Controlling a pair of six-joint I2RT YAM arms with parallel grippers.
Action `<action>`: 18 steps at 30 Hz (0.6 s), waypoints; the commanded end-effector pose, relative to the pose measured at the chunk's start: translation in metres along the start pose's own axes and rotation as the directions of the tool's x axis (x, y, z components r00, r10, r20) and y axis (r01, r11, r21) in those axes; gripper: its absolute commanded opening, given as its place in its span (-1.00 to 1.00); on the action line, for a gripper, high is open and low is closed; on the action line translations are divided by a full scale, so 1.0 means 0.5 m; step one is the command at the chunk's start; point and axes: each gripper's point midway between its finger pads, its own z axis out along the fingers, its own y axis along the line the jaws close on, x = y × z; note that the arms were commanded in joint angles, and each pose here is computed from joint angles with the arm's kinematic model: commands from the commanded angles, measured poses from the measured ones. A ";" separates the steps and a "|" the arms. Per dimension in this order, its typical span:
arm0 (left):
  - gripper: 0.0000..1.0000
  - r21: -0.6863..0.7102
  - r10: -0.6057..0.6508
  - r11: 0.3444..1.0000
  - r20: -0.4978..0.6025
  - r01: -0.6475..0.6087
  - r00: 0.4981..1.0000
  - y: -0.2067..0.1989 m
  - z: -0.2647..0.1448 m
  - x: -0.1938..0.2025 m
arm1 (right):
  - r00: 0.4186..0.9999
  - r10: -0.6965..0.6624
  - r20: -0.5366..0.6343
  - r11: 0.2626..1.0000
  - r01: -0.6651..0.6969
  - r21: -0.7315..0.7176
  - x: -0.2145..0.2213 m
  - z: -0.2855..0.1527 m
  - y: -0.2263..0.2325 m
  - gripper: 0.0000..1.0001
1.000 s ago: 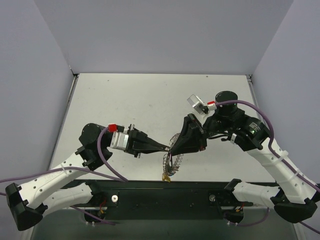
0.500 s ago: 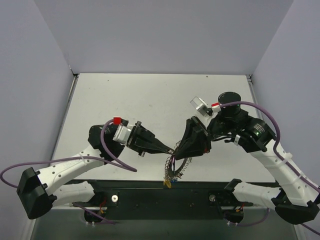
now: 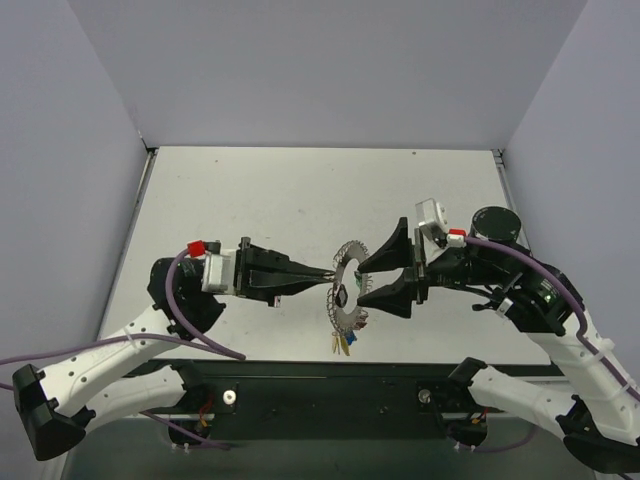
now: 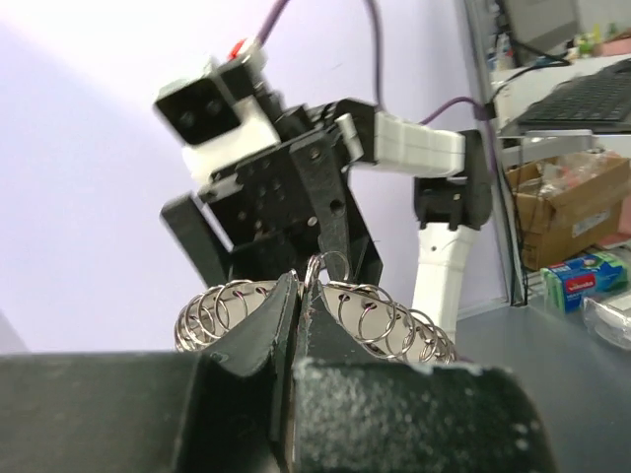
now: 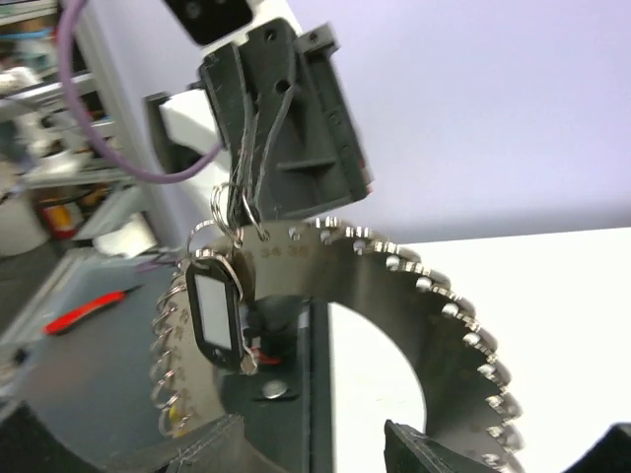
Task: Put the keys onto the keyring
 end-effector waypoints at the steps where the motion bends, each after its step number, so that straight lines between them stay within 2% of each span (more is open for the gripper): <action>1: -1.00 -0.163 0.019 0.986 -0.034 -0.024 0.999 0.055 0.003 -0.022 | 0.983 -0.135 0.123 0.975 0.110 0.191 -0.071 -0.016 -0.060 0.08; 9: -1.00 -0.349 -0.090 0.937 -0.162 0.028 0.983 0.107 -0.023 0.026 | 0.963 -0.159 0.219 0.968 0.109 0.224 -0.134 0.001 -0.083 -0.12; 18: -1.00 -0.398 -0.122 0.917 -0.220 0.025 0.968 0.116 -0.041 0.047 | 0.975 -0.127 0.184 0.974 0.087 0.211 -0.114 0.045 -0.099 -0.15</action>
